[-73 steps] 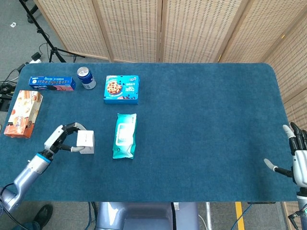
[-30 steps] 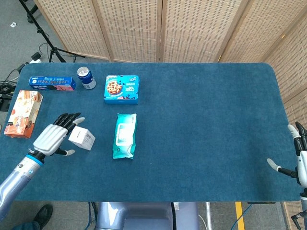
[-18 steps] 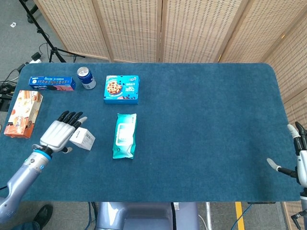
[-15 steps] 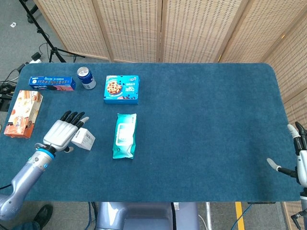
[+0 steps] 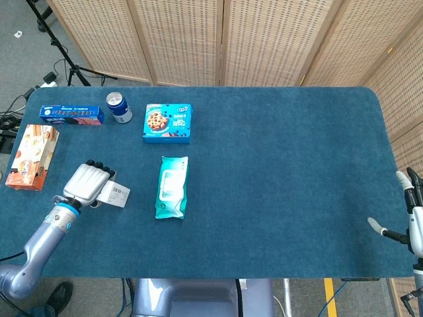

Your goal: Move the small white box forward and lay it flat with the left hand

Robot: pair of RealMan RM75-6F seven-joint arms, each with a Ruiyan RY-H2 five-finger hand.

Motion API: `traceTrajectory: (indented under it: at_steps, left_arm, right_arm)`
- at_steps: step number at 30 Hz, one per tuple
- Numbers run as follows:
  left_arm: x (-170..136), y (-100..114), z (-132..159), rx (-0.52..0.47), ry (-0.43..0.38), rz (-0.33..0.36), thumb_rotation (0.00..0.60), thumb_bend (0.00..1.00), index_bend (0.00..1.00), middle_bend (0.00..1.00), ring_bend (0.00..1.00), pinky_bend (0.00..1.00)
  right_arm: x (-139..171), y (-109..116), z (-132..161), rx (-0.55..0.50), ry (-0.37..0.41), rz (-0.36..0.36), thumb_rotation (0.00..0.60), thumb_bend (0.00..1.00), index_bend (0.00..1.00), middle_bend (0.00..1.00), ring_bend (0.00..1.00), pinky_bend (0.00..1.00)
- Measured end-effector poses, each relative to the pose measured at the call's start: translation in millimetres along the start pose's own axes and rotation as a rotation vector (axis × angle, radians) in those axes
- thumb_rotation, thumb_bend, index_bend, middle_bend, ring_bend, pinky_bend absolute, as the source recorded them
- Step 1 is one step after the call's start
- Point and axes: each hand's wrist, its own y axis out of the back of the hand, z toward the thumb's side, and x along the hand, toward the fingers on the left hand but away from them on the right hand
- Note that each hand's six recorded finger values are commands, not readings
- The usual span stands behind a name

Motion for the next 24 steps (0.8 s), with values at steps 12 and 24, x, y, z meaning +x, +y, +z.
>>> traceTrajectory:
  at_steps: [12,24]
  left_arm:
    - [-11,1,-14,-0.324,0.002,0.056,0.6,0.13,0.53,0.51,0.33,0.33]
    - [-9,-32,-42,-1.04,-0.156,0.18,0.6,0.18,0.56,0.54,0.33,0.33]
  right_arm:
    - [1,1,2,-0.004,0.008,-0.001,0.6,0.0,0.0,0.0,0.0,0.0]
    - [2,1,4,-0.002,0.013,-0.004,0.6,0.0,0.0,0.0,0.0,0.0]
